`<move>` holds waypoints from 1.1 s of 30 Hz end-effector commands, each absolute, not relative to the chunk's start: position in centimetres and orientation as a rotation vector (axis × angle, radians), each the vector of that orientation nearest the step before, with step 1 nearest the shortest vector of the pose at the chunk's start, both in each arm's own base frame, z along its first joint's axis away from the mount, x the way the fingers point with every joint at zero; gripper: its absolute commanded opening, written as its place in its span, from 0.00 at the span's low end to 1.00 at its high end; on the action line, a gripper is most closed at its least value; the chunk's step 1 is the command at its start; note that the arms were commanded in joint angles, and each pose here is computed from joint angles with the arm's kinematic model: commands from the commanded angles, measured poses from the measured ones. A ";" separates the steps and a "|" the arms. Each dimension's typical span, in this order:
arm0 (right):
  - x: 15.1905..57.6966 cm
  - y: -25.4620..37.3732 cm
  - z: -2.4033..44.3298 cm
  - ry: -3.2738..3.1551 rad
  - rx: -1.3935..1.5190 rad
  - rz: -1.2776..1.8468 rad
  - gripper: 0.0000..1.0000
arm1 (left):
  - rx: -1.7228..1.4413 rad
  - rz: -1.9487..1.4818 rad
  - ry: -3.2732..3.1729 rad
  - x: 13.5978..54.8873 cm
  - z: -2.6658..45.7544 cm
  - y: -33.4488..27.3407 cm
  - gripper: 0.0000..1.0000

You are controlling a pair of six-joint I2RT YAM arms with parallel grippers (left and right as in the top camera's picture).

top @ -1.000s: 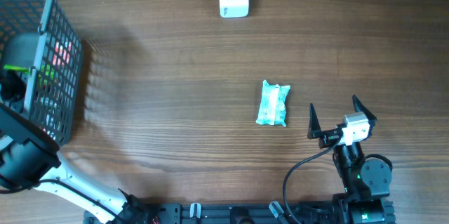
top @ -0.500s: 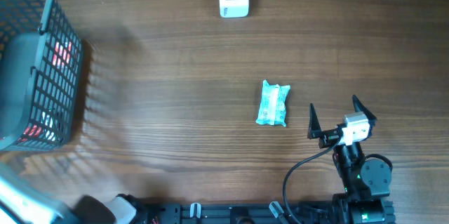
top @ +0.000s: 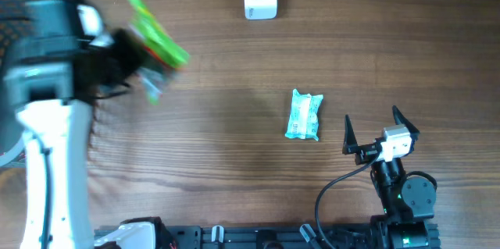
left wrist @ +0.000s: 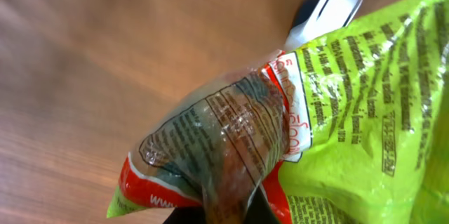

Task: Scan the item barcode
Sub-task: 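Lift the lime-green bag out and place it beside the green pack, then push the lime-green bag rightward next to the green pack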

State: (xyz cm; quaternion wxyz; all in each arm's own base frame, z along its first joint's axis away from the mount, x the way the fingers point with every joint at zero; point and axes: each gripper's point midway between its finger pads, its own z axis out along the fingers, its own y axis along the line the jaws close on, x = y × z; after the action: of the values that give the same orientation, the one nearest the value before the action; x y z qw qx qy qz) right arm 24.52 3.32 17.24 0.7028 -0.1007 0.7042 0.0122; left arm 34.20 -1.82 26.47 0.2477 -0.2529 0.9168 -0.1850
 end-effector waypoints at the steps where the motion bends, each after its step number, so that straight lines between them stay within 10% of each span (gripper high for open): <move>1: 24.5 3.1 17.3 1.562 -0.218 0.014 1.00 | -0.520 -0.431 2.668 32.9 18.5 -7.7 0.04; 12: 24.5 3.1 17.3 1.562 -0.218 0.014 1.00 | -0.245 -0.431 2.870 30.7 1.8 -17.9 0.10; 13: 24.5 3.1 17.3 1.562 -0.218 0.014 1.00 | -0.239 -0.430 2.874 30.7 1.4 -18.2 0.16; 15: 24.5 3.1 17.3 1.562 -0.218 0.014 1.00 | -0.233 -0.438 2.864 31.0 1.6 -18.4 0.71; 21: 24.5 3.1 17.3 1.562 -0.218 0.014 1.00 | -0.159 -0.503 2.750 33.0 9.4 -19.4 0.96; 24: 24.5 3.1 17.3 1.562 -0.218 0.014 1.00 | -0.149 -0.511 2.741 32.5 11.8 -19.5 0.85; 27: 24.5 3.1 17.3 1.562 -0.218 0.014 1.00 | -0.132 -0.481 2.801 31.2 10.8 -19.5 0.04; 33: 24.5 3.1 17.3 1.562 -0.218 0.014 1.00 | -0.048 -0.386 2.963 28.9 5.6 -21.2 0.04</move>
State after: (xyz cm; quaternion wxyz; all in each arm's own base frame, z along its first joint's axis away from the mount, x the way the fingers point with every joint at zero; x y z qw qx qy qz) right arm 24.52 3.33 17.24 0.7028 -0.1009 0.7041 0.0123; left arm 30.26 -20.75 9.11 0.1190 -0.0332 0.9794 -0.1599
